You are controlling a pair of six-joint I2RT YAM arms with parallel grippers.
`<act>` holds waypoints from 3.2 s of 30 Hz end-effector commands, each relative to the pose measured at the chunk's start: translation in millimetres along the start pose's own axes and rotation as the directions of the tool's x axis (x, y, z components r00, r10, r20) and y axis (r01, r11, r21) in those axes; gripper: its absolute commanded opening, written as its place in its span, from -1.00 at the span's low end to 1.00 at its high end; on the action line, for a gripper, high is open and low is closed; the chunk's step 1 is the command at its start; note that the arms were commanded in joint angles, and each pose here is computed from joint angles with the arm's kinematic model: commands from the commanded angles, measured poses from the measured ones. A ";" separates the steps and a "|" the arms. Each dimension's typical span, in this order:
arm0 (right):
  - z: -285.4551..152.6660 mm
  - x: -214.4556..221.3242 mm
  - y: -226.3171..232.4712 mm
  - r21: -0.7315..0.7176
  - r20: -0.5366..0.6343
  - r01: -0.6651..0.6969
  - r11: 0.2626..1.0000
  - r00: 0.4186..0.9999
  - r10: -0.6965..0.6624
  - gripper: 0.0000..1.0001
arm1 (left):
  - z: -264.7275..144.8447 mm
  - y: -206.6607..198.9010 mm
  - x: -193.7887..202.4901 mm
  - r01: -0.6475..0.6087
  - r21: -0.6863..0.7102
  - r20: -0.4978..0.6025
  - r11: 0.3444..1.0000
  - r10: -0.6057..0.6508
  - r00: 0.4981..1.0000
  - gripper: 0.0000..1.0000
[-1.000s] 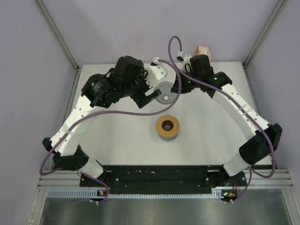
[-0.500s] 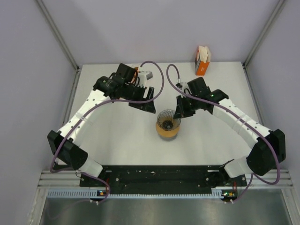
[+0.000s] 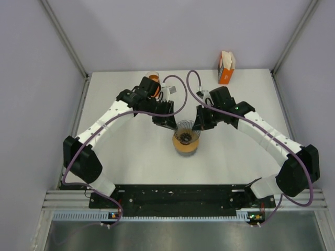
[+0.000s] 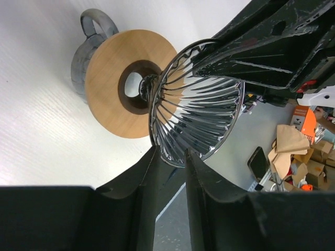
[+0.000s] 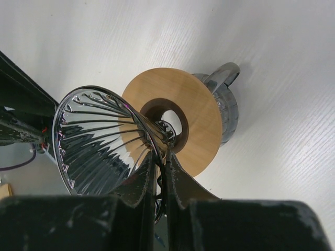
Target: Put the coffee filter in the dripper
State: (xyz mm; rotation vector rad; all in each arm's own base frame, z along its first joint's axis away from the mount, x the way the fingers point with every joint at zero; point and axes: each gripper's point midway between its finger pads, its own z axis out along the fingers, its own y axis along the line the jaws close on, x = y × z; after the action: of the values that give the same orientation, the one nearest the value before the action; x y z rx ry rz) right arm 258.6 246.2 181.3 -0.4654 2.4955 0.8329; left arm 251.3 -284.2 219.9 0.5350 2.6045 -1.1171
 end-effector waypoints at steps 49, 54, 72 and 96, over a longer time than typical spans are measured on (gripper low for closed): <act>-0.6 -25.1 8.2 -0.033 0.095 0.016 0.999 0.995 -0.013 -1.00 | 30.1 19.5 15.4 0.018 -0.062 -0.041 0.998 -0.020 0.999 -1.00; -0.2 -17.9 4.9 -0.013 0.050 -0.022 1.000 0.998 0.022 -1.00 | 29.8 19.5 19.7 0.029 -0.059 -0.047 0.998 -0.031 0.998 -1.00; -4.3 -9.0 4.0 -0.001 0.026 -0.059 0.998 0.998 0.059 -1.00 | 21.8 11.5 25.1 0.021 -0.035 -0.061 0.999 -0.023 0.998 -1.00; 54.5 52.1 -64.4 0.052 -0.094 -0.110 0.993 0.989 0.115 -1.00 | 81.1 105.6 66.9 0.023 -0.240 -0.252 0.970 -0.086 0.964 -1.00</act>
State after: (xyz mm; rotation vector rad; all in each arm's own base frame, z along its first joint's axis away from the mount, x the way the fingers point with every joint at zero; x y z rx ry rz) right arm 265.2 242.1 143.0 -0.3685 2.5167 0.9511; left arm 260.2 -295.1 159.1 0.4789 2.7270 -1.0753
